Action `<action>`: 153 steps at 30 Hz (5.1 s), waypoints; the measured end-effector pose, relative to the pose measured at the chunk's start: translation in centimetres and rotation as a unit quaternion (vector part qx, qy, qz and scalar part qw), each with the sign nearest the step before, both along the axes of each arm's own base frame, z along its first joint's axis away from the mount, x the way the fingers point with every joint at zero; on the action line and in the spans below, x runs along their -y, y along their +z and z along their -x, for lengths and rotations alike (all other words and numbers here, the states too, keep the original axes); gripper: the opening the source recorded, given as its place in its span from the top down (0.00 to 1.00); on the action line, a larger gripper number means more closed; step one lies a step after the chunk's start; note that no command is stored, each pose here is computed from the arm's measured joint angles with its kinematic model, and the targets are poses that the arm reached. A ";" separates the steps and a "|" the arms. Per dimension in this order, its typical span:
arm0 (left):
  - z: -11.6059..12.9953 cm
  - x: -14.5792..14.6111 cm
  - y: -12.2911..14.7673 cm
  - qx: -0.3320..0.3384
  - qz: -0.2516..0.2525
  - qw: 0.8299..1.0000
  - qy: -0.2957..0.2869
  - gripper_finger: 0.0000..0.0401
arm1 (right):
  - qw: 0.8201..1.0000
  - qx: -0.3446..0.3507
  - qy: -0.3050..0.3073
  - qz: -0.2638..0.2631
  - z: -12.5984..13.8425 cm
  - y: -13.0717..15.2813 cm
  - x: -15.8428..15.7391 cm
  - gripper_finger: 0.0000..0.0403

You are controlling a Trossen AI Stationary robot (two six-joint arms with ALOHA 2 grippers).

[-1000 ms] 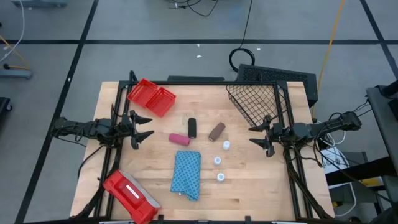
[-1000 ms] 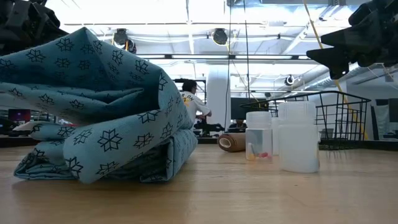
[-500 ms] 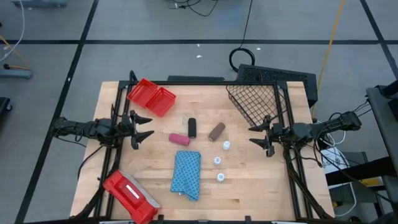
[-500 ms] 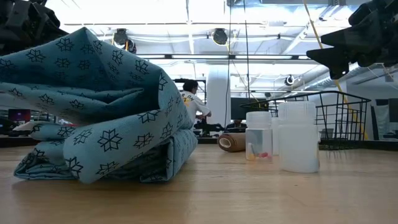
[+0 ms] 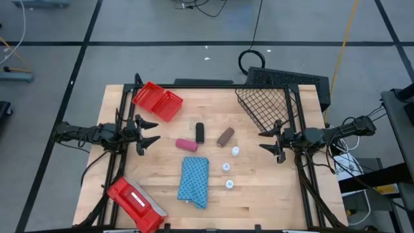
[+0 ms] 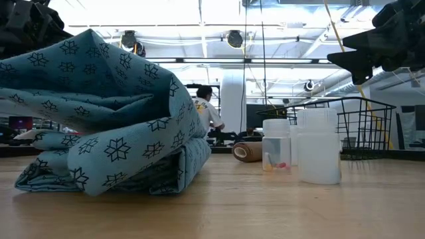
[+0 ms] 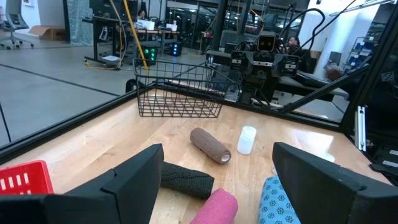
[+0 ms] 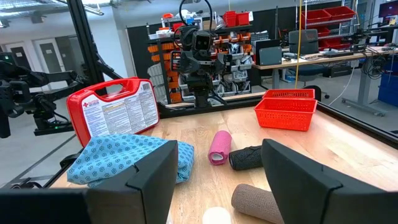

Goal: Pick & place medical supplies in basket/bin

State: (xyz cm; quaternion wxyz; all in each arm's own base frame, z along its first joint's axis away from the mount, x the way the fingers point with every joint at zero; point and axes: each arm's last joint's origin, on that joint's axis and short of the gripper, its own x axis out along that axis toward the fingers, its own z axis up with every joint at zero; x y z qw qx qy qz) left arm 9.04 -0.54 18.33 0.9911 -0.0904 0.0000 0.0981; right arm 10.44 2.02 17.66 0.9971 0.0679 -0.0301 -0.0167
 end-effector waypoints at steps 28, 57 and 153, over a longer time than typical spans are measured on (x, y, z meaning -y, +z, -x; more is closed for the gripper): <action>0.0 0.0 0.0 0.000 0.000 1.000 0.000 0.23 | 1.000 0.000 0.000 0.000 0.0 0.0 0.0 0.44; 0.0 0.0 0.0 0.000 0.000 1.000 0.000 0.23 | 1.000 0.000 0.000 0.000 0.0 0.0 0.0 0.44; -21.5 15.2 -3.0 -0.310 0.545 0.764 0.152 0.23 | 1.000 0.000 0.000 0.000 0.0 0.0 0.0 0.45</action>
